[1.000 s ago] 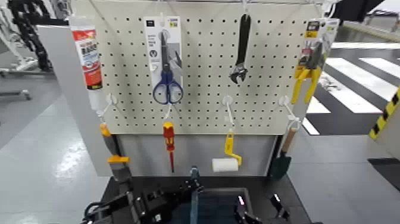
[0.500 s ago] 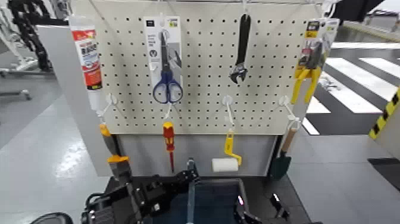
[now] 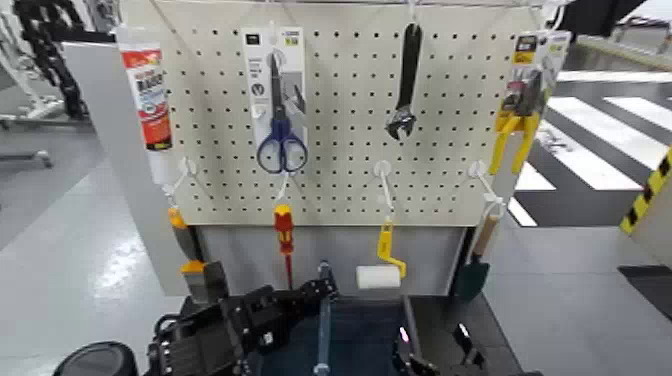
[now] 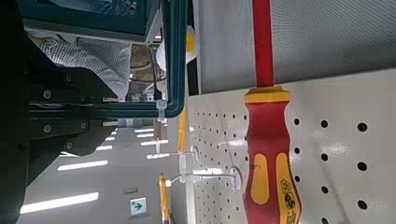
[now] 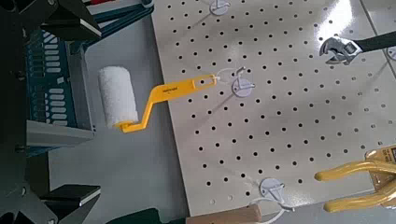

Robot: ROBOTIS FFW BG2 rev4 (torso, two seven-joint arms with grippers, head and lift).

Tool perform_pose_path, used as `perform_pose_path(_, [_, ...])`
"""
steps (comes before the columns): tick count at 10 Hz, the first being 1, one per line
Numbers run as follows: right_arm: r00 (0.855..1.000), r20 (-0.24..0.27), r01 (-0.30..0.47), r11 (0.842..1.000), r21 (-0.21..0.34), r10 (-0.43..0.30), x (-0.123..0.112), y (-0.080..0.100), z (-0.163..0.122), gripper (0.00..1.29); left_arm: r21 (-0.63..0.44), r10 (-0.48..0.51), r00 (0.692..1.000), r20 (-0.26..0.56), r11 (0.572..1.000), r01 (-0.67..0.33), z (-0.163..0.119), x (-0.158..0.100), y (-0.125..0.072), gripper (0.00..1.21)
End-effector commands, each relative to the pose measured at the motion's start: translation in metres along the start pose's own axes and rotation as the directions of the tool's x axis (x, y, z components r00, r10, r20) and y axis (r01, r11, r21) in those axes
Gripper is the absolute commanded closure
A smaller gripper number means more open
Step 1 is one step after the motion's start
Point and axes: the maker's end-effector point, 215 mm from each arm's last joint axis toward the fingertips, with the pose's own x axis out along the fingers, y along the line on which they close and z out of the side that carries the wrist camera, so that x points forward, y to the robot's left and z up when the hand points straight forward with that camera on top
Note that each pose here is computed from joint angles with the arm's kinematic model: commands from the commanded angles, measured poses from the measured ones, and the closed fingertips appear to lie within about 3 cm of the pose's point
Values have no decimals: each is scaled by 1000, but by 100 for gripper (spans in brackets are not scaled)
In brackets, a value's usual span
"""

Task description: Place the crate on the table.

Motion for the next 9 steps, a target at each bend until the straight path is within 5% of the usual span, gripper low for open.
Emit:
perform_pose_path(1, [1000,4,-1,1000,0,1,1,0,1,14,-9,6,1000,-2,1000,-6,1,4,6,120])
perform_pose_path(8, [1000,3,-3,1000,4,3,0,1,-1,14,-20,5,1000,30,1000,-4,9,5,16,120])
perform_pose_path(9, [1000,3,-2,1000,4,2,0,0,-1,14,-16,-3,999,41,1000,3,12,5,15,107])
